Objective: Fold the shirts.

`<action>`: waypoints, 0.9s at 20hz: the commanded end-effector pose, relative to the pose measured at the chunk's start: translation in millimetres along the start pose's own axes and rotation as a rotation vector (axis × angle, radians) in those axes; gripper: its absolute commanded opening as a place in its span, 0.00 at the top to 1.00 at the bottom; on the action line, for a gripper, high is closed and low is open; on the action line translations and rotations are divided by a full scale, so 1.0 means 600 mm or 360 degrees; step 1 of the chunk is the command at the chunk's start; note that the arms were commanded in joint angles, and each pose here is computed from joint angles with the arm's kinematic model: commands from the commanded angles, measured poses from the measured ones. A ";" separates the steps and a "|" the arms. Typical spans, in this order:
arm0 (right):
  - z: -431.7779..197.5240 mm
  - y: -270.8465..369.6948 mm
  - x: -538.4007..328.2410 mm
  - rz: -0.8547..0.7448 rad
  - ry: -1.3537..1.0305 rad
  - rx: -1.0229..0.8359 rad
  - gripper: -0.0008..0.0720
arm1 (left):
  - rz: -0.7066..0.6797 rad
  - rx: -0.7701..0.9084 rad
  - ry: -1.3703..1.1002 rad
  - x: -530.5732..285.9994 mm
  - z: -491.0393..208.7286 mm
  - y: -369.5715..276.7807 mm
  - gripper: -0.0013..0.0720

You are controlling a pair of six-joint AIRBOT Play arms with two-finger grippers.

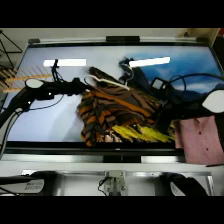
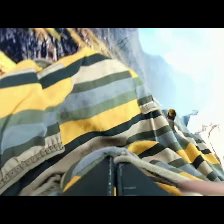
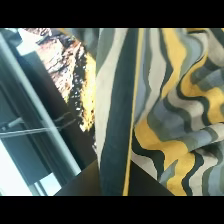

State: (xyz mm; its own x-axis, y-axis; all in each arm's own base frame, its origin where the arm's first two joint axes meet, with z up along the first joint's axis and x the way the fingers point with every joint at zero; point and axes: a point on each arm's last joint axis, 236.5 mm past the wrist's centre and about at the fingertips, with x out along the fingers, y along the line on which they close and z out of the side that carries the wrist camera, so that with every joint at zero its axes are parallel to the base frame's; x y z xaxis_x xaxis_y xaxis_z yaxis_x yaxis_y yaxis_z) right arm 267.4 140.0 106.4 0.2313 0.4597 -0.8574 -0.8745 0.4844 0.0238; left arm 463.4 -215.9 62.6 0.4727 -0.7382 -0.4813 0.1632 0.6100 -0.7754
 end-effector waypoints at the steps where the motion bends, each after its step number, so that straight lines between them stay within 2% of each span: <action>1: -0.011 0.000 -0.001 0.0000 0.0042 0.0017 0.92 | -0.0022 0.0061 -0.0059 -0.023 0.029 -0.018 0.91; 12: -0.027 -0.001 -0.002 -0.0005 0.0109 0.0011 0.92 | -0.0116 0.0280 -0.0248 -0.113 0.077 -0.120 0.91; 15: -0.029 0.006 -0.002 0.0023 0.0117 0.0013 0.92 | -0.0185 0.0393 -0.0305 -0.135 0.096 -0.181 0.92; 18: -0.004 0.018 -0.001 0.0072 0.0018 0.0033 0.92 | -0.0327 0.0568 -0.0323 -0.143 0.092 -0.289 0.91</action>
State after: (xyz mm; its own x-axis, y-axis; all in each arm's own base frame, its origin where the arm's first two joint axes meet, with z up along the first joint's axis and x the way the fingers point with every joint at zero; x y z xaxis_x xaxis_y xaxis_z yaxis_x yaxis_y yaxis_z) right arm 257.2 130.1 99.3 0.1888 0.4189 -0.8882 -0.8736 0.4847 0.0429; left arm 456.3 -216.7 218.2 0.5805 -0.7652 -0.2783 0.4457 0.5846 -0.6779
